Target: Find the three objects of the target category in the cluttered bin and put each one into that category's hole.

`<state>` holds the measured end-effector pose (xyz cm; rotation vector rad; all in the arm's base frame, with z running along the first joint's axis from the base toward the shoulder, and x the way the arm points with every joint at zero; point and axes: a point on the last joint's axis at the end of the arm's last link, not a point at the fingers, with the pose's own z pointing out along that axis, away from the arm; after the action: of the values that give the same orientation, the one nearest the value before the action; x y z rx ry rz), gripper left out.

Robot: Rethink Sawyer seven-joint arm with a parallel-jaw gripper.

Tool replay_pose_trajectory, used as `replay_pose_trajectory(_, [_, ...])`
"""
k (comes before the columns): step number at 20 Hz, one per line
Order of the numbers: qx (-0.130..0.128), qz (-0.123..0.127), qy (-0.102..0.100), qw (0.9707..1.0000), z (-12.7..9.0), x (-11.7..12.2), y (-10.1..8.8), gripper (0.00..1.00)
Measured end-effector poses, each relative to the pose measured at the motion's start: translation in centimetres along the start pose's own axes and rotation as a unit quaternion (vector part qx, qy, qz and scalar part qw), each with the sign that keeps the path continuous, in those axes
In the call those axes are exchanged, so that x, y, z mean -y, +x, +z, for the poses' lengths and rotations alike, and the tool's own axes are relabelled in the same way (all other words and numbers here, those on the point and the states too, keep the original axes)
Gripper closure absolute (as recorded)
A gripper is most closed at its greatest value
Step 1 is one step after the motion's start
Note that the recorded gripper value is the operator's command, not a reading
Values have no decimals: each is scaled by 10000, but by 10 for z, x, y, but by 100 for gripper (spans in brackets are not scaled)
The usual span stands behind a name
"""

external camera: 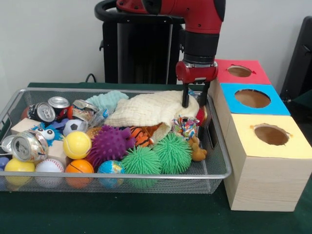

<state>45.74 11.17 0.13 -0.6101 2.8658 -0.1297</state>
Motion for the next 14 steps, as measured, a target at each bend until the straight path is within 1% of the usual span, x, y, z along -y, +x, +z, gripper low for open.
replay_pose_trajectory(2, [29,3,6,10000,1,0,0,0])
replay_pose_trajectory(9, [280,-55,51,9996,3,1,2,0])
replay_pose_trajectory(14, [344,-90,55,9994,4,2,3,0])
